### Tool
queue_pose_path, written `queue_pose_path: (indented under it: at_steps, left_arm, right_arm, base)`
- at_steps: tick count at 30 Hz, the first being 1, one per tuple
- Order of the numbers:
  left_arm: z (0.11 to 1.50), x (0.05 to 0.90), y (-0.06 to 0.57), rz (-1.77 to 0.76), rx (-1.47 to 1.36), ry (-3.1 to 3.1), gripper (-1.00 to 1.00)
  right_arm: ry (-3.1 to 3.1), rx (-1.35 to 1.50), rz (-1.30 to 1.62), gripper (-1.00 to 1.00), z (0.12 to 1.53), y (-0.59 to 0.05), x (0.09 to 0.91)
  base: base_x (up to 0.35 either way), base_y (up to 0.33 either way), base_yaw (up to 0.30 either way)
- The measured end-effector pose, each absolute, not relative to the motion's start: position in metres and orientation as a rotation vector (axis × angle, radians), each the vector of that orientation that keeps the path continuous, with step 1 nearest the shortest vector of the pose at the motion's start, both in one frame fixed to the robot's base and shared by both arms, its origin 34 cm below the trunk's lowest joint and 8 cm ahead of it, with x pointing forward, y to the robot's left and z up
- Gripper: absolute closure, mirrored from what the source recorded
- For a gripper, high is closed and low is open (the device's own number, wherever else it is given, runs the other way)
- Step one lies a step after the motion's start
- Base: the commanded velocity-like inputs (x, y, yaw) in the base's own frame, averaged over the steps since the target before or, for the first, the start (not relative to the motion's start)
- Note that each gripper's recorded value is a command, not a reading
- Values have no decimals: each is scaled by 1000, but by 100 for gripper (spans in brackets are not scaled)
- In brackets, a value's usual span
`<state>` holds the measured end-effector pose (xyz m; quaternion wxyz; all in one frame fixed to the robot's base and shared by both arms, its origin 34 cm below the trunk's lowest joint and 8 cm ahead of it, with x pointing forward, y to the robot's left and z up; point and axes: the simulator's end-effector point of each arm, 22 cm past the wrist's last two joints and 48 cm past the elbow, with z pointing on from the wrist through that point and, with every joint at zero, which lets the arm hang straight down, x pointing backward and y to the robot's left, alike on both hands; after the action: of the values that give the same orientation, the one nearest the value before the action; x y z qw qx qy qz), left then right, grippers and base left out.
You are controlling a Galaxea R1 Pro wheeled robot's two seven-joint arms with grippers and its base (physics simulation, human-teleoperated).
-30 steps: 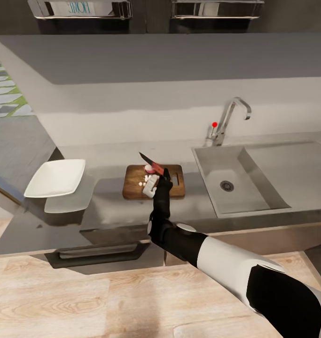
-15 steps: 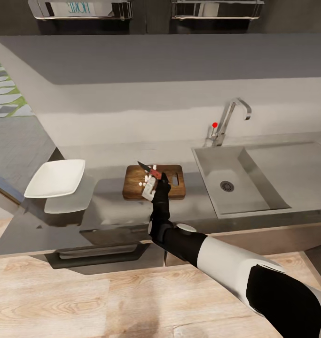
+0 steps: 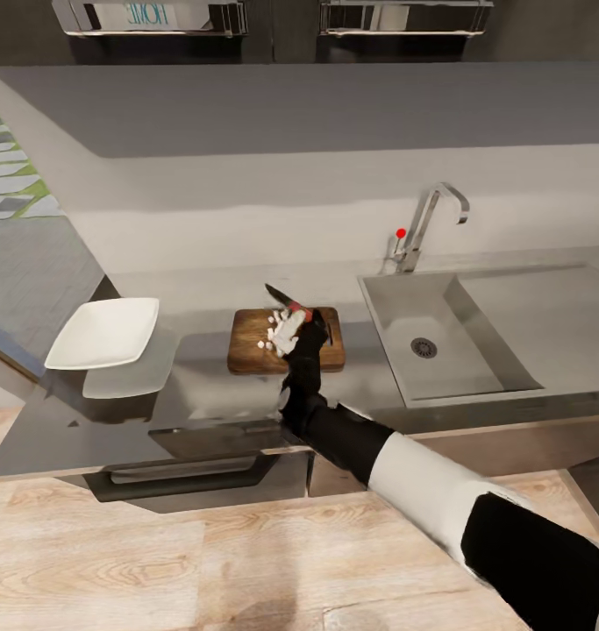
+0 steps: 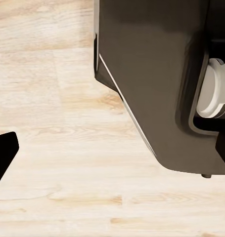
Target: In the kitchen, take the Vidalia onion out of the sink, dice it on the chopping board with the paring knife, put the diced onion into the bowl on the countertop, then place both the paring knife and the chopping board into the sink.
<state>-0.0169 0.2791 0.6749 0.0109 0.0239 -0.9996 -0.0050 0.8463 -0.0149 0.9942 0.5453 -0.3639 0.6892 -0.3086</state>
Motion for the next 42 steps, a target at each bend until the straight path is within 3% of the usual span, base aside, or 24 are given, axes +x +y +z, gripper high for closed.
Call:
queue_pose_path:
  at_steps: [5, 11, 17, 21, 30, 42]
  left_arm:
    - [675, -17, 280, -16, 73, -3119, -100]
    - [675, -17, 279, -15, 73, -3119, -100]
    - [675, -17, 278, -14, 73, -3117, -100]
    - [675, -18, 278, -13, 73, -3116, -100]
    - [675, -20, 279, -14, 73, -3112, -100]
    - [676, -20, 280, -16, 72, -3112, -100]
  right_arm:
    - [1798, -502, -549, 100, 1052, -63, 883]
    - [1929, -340, -337, 100, 1088, -93, 895]
    - [2152, -130, -218, 100, 1058, -244, 902]
    - [2212, -145, -165, 100, 1041, -290, 897]
    - [2390, -161, -109, 100, 964, -307, 878]
    - [2330, -163, 48, 100, 883, -303, 875]
  base:
    - [0, 0, 0]
    - [0, 0, 0]
    - [0, -5, 0]
    - [0, -220, 0]
    - [0, -293, 0]
    - [0, -17, 0]
